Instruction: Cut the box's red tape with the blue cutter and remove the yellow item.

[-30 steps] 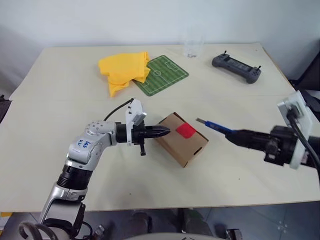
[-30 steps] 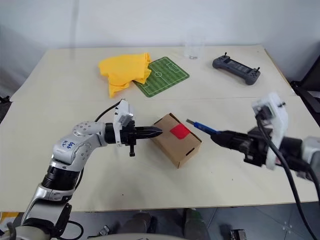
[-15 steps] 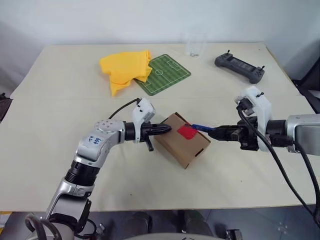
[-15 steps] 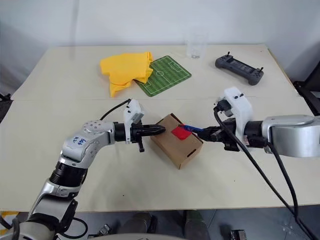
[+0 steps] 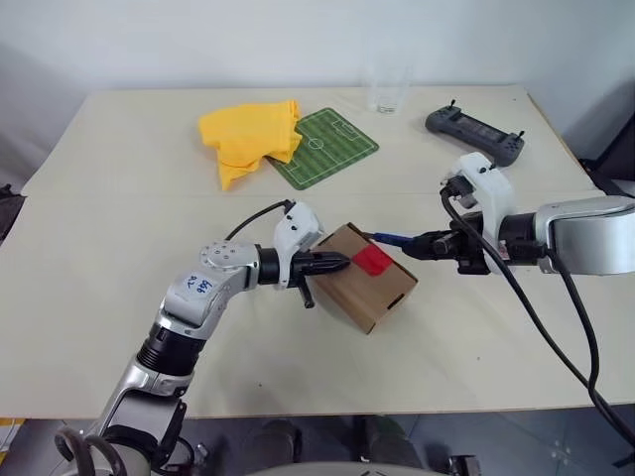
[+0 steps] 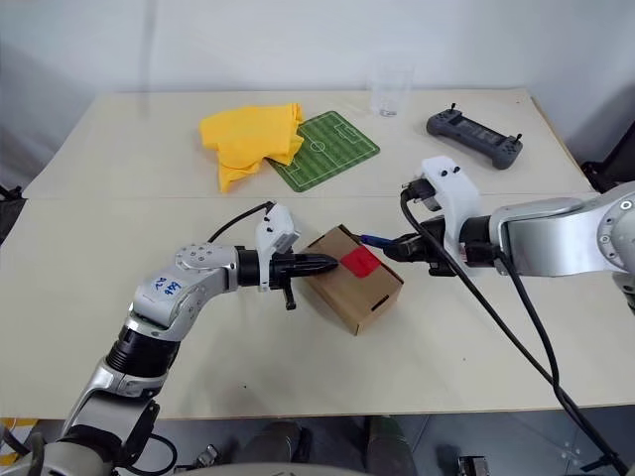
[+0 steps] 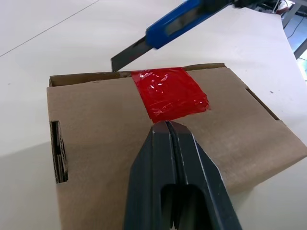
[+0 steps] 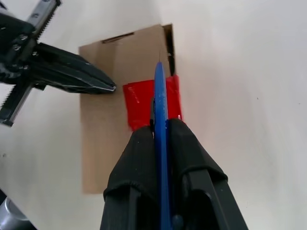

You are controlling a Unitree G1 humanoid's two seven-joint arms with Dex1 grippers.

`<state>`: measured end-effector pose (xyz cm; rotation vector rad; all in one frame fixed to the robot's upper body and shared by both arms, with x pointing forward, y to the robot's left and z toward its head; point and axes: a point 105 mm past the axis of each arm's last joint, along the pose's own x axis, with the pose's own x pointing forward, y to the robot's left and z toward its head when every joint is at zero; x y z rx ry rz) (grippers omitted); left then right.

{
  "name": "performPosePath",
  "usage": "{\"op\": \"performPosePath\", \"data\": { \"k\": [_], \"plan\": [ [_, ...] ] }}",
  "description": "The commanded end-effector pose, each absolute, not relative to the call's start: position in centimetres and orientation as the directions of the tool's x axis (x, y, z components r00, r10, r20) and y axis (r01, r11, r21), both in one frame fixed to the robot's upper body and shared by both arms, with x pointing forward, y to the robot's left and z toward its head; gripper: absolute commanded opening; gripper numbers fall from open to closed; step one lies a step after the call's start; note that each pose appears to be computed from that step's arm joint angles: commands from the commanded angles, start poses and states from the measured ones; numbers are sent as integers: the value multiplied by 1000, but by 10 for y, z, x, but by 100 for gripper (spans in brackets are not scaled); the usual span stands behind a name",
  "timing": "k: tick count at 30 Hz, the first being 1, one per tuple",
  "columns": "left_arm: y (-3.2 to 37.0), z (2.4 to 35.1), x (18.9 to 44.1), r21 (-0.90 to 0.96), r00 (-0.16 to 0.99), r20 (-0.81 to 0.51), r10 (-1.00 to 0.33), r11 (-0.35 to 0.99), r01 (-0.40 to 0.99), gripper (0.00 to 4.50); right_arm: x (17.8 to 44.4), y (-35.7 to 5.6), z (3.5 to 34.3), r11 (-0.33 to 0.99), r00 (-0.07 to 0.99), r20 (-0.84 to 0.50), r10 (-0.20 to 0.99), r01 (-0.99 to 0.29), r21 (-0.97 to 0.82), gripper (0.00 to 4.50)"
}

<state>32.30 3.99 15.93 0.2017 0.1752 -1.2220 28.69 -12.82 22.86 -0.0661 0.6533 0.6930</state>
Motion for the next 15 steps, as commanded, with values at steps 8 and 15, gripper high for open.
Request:
{"op": "performPosePath", "data": {
  "k": [8, 15],
  "plan": [
    [38, 147, 319, 51, 332, -266, -905, 331, 942, 0, 299, -129, 226, 784, 605, -568, 558, -609, 121, 10],
    [39, 145, 318, 52, 331, -269, -904, 329, 943, 0, 303, -132, 225, 784, 609, -561, 561, -608, 124, 10]
  ]
}}
